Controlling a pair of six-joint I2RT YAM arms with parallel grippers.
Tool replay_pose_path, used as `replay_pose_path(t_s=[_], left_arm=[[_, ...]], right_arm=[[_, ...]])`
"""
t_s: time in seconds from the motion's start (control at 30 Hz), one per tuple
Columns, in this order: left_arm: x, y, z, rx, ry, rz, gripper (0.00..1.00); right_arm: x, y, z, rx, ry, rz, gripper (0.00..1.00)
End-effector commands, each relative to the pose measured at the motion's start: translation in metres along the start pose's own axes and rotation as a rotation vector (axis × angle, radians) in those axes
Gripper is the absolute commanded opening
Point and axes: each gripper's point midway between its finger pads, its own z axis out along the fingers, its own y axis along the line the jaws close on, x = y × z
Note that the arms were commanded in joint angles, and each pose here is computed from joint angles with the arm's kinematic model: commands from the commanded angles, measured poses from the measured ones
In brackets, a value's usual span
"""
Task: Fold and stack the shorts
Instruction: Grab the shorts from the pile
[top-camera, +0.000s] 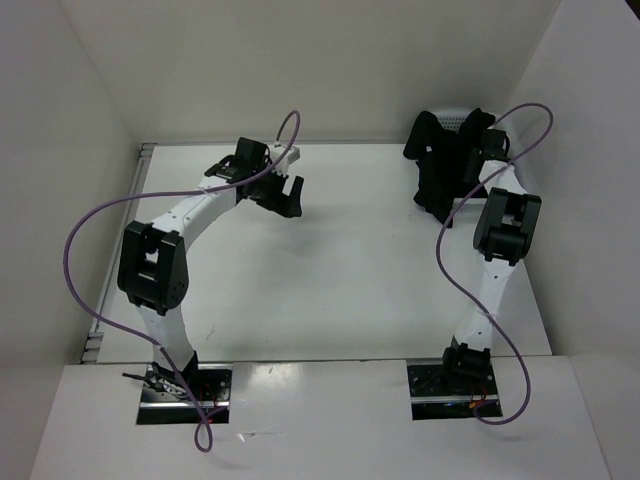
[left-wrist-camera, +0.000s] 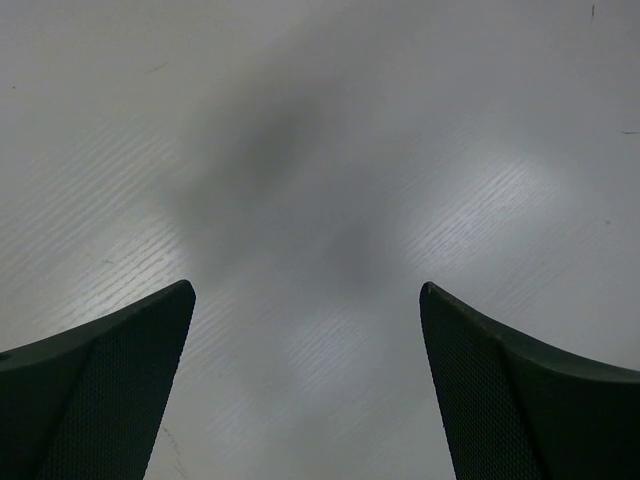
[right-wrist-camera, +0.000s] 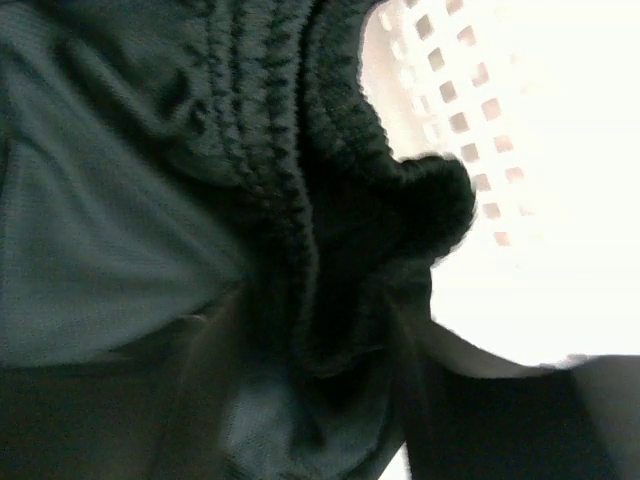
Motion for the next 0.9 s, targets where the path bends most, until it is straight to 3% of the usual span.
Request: replay_pose_path(t_s=[0.0, 0.03, 0.1, 0.17, 0.23, 0.4, 0.6, 0.63, 0.73, 0.87], left_arm=[[0.004, -0.002, 0.008, -0.009, 0.018, 0.011, 1.00], [0.004, -0.002, 0.008, -0.009, 0.018, 0.011, 1.00], [0.004, -0.006, 0.013, 0.000, 0.021, 0.020, 1.00], [0.005, -0.012, 0.014, 0.016, 0.022, 0.026, 1.00], [0.004, -0.014, 0.014, 0.027, 0.021, 0.026, 1.00], [0.000, -0.010, 0.011, -0.004, 0.006, 0.032, 1.00], [-0.016, -0.004, -0.001, -0.061, -0.046, 0.050, 1.00], [-0.022, -0.005, -0.006, -0.062, -0.068, 0.057, 1.00], [-0.026, -0.003, -0.016, -0.097, -0.093, 0.064, 1.00], [-0.035, 0.008, -0.032, -0.187, -0.152, 0.076, 1.00]], right_arm=[[-0.024, 0.012, 0.002, -0.047, -0.070, 0.006, 0.53], [-0.021, 0.018, 0.001, -0.084, -0.056, -0.016, 0.37], [-0.018, 0.032, -0.001, -0.169, -0.044, -0.033, 0.23], [-0.021, 0.040, -0.004, -0.187, -0.055, -0.048, 0.01], [-0.033, 0.037, -0.009, -0.176, -0.080, -0.053, 0.00], [-0.119, 0.041, -0.069, -0.225, -0.273, -0.005, 0.00], [-0.245, 0.042, -0.211, -0.303, -0.622, 0.106, 0.00], [-0.270, 0.041, -0.254, -0.332, -0.708, 0.120, 0.00], [-0.310, 0.042, -0.346, -0.388, -0.896, 0.131, 0.00], [-0.333, 0.080, -0.465, -0.534, -1.089, 0.160, 0.00]])
